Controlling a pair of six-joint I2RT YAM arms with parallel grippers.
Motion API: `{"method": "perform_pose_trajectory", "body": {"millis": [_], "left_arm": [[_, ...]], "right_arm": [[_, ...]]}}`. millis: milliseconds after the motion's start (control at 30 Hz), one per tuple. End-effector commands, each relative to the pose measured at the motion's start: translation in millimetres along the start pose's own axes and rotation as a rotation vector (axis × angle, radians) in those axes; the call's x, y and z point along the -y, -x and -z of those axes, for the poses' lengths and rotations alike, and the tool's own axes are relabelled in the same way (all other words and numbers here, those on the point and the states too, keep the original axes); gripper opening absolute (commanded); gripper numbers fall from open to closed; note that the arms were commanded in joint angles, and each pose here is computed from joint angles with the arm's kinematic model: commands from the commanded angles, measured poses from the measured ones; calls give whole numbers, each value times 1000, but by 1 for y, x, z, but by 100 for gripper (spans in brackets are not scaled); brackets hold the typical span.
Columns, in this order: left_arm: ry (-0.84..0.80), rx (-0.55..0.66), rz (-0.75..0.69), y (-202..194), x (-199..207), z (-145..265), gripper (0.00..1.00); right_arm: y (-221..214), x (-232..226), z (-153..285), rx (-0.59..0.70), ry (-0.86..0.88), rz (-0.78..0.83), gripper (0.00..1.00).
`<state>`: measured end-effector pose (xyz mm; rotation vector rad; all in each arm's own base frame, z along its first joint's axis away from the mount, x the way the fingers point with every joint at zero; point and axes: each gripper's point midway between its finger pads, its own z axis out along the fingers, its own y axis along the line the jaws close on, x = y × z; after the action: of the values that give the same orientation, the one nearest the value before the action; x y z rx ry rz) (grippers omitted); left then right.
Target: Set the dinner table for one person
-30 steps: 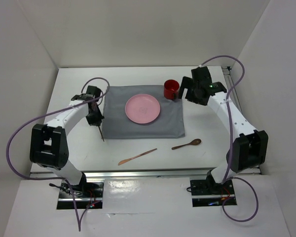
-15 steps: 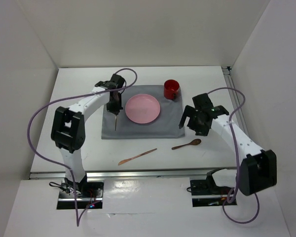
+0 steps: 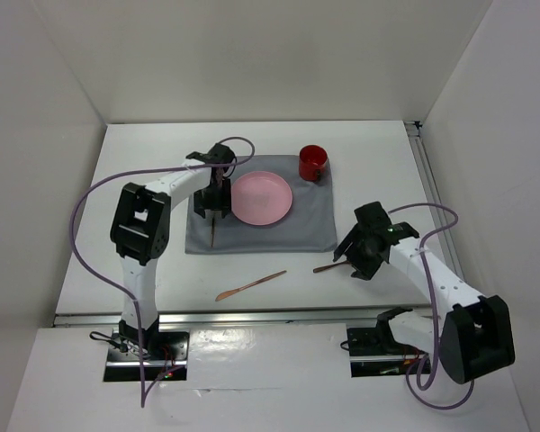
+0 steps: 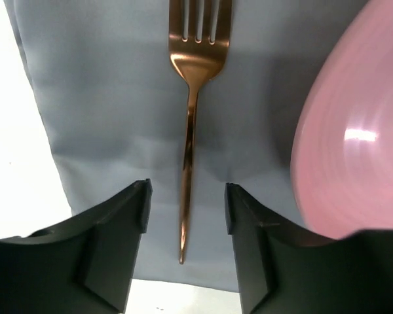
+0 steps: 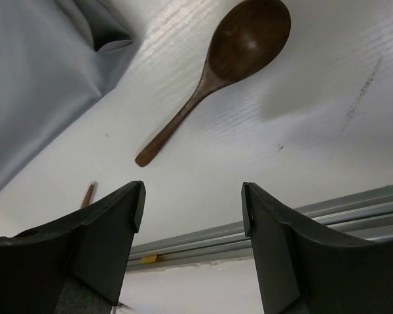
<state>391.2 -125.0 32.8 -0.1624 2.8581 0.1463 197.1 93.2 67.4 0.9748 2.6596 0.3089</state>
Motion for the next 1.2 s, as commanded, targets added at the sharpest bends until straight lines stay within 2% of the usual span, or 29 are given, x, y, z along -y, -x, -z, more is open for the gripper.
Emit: {"method": "perform_pose_trajectory", "body": {"millis": [0,100,267,367,400,533,800,967,1067,1100,1133,1167], "left_arm": [[-27,74,37,16,-2,35,71],[-66,89,41,15,-1,59,78],[-109,201,46,16,-14,122,78],[-149,210,39,3,-15,142,78],[-160,232,43,-4,-21,153,78],[-244,271,57,-14,-20,179,78],[-247,303,55,-13,-25,194,78],[-240,287,52,-15,-25,188,78],[-234,280,41,-17,-26,185,78],[-234,280,41,-17,-26,185,78],[-238,288,43,-15,-25,186,78],[-234,280,41,-15,-24,183,78]], "right_arm": [[2,-16,-13,7,42,-72,72],[-6,-19,-25,-26,29,-61,72],[-14,-25,-40,-34,-43,-70,72],[-14,-31,-51,-56,-67,-105,72],[-15,-27,-56,-61,-102,-119,67],[-10,-21,-61,-24,-147,-198,56],[-8,-25,-68,-9,-155,-202,55],[1,-32,-61,24,-130,-203,56],[5,-28,-67,41,-184,-197,56],[4,-22,-70,41,-213,-193,54],[6,-22,-72,46,-228,-201,48],[7,-19,-74,52,-245,-199,34]]}}
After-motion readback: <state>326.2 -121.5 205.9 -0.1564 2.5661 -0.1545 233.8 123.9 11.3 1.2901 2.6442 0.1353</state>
